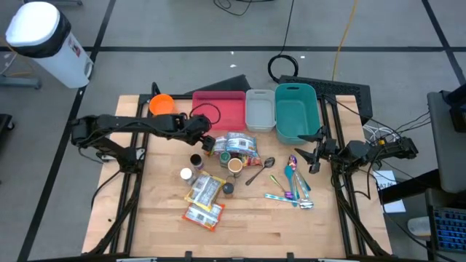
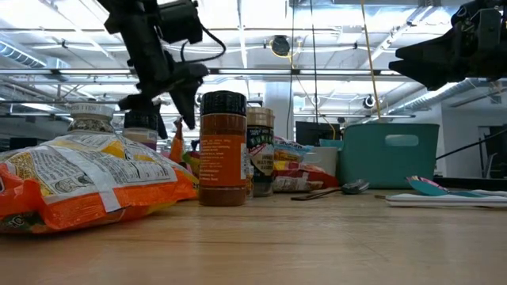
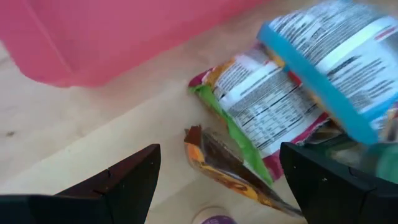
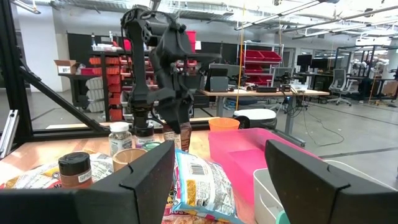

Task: Pick & Place Food Item
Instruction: Put the orange seasoning bag into the red bin

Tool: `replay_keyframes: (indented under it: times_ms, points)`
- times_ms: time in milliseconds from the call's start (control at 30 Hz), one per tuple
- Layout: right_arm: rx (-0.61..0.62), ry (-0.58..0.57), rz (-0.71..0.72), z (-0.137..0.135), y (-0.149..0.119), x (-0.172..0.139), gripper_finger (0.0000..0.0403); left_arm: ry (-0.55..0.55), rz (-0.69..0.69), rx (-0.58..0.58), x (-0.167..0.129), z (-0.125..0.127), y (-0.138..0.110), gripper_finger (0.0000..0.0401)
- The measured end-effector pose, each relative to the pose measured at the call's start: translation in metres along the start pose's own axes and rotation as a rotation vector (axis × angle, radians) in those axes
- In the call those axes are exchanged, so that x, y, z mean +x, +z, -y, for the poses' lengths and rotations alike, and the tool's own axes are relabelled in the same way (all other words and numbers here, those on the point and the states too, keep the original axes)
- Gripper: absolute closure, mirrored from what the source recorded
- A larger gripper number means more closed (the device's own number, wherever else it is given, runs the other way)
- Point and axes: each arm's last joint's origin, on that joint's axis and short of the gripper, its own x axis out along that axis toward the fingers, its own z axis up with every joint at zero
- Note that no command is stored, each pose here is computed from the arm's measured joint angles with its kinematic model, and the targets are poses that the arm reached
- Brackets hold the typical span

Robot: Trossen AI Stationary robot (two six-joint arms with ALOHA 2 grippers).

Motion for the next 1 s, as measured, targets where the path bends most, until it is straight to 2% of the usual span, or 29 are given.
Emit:
replay_keyframes:
  times_ms: [100, 200, 600, 733, 1000]
  points:
    - [0.0, 0.0, 0.0, 0.0, 0.0, 0.0, 0.0161, 0.008, -0.009, 0.002, 0.004, 0.0, 0.0, 0.0071]
    - [0.0, 0.0, 0.0, 0.0, 0.0, 0.0, 0.0161, 0.01, -0.009, 0.0, 0.005, 0.0, 0.0, 0.01]
    - [0.0, 0.0, 0.0, 0.0, 0.0, 0.0, 0.0161, -0.028, 0.016, -0.022, -0.007, 0.0, 0.001, 0.0317]
    - [0.0, 0.0, 0.0, 0.0, 0.0, 0.0, 0.0161, -0.027, 0.013, 0.016, -0.007, 0.0, 0.001, 0.0385]
    - [0.0, 0.0, 0.0, 0.0, 0.0, 0.0, 0.0161, -0.079, -0.012, 0.034, -0.014, -0.004, 0.006, 0.0397]
